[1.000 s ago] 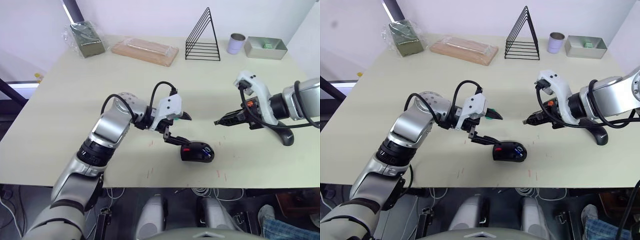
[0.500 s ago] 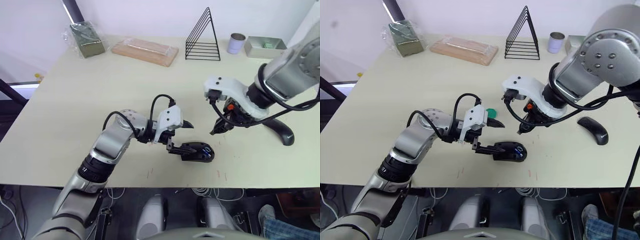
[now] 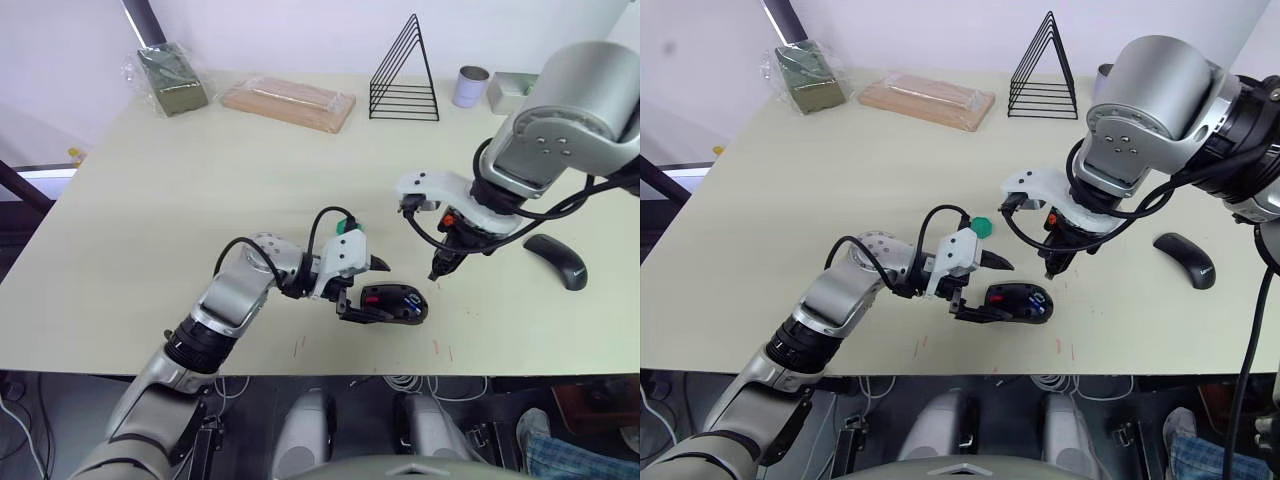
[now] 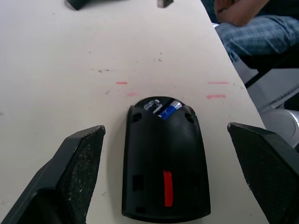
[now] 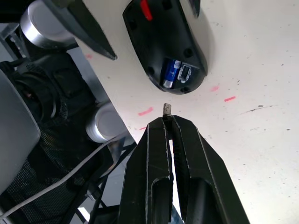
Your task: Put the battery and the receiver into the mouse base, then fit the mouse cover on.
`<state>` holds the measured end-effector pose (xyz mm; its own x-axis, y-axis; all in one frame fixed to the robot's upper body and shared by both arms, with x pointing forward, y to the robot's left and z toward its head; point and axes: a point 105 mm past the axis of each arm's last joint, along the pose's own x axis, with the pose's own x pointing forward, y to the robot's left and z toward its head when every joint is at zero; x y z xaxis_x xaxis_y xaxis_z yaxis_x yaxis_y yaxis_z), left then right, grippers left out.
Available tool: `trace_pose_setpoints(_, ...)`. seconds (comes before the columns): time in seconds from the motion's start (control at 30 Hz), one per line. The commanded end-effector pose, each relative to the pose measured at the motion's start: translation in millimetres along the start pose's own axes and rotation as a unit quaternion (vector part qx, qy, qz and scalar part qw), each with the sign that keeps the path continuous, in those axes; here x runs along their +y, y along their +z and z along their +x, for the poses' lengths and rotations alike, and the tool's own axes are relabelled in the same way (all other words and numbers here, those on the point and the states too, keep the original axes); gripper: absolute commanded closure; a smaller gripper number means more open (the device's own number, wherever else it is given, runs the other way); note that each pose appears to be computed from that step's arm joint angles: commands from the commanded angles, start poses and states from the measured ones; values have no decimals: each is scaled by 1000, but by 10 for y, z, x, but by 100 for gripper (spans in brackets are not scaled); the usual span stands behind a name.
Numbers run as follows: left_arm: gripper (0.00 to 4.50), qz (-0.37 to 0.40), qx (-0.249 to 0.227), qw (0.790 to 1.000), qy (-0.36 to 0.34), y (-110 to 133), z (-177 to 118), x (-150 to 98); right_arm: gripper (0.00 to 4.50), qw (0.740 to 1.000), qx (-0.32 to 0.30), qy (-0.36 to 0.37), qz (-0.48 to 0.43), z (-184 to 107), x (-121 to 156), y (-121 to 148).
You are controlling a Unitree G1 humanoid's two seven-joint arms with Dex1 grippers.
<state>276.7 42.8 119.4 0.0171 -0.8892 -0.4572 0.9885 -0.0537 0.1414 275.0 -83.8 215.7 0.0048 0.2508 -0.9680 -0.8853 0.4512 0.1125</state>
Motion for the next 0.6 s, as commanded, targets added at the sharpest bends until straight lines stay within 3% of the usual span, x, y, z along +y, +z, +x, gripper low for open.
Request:
trace_pose_setpoints(0.03, 3, 30, 2, 1000, -3, 53, 39, -10, 450, 1000, -12, -3, -2, -31, -7, 47)
trace_pose_setpoints(0.6, 3, 50, 32, 998, -14, -85, 215, 9, 450, 1000, -17, 12, -1, 57, -6, 100)
